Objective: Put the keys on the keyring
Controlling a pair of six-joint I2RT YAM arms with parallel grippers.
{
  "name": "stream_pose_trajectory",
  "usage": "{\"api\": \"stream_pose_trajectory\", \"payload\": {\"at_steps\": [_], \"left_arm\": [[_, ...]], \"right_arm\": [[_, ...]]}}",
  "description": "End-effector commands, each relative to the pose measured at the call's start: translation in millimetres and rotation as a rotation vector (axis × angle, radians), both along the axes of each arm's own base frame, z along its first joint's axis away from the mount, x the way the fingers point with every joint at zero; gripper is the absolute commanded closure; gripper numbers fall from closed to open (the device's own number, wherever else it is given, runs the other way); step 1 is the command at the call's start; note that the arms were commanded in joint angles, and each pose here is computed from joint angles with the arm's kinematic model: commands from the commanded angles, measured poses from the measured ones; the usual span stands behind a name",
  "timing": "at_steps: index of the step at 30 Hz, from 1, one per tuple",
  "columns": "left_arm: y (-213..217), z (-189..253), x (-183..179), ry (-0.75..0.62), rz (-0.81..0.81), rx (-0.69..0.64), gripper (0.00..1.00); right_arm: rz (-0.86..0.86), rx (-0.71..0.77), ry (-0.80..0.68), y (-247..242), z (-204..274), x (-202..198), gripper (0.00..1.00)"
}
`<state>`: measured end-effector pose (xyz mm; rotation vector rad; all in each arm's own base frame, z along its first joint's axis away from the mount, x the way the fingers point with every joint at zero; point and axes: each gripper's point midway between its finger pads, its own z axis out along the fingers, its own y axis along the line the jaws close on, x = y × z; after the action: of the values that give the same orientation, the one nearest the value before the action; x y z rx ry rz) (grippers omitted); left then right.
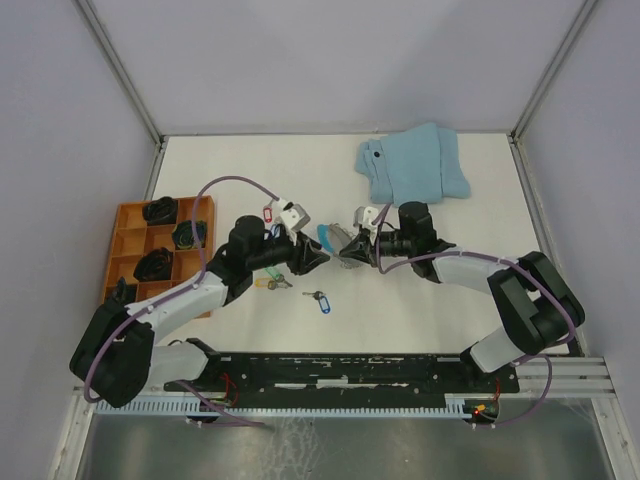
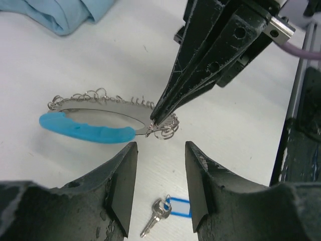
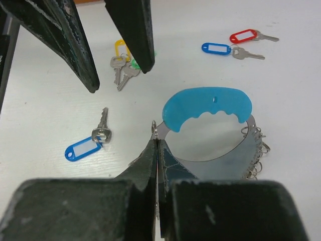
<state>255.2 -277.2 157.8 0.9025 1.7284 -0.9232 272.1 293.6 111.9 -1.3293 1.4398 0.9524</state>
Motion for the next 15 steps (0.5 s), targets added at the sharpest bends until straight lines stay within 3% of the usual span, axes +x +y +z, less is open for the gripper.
{"api": "stream_pose_trajectory", "payload": {"at_steps": [1,9,15], "left_arm": [[9,47,11,-0.040,0.120,-0.292,0.50],[15,30,2,0.033,0.129,-0.396,0.50],[3,33,8,0.049,0.082,-0.443,0.50]], "right_arm": [[-0.101,0.192,-0.088,8,57,19,0.99],[-0.188,0.373,-0.070,7,82,22,0.99],[-0.189,0.406,-0.055,7,88,18,0.99]]}}
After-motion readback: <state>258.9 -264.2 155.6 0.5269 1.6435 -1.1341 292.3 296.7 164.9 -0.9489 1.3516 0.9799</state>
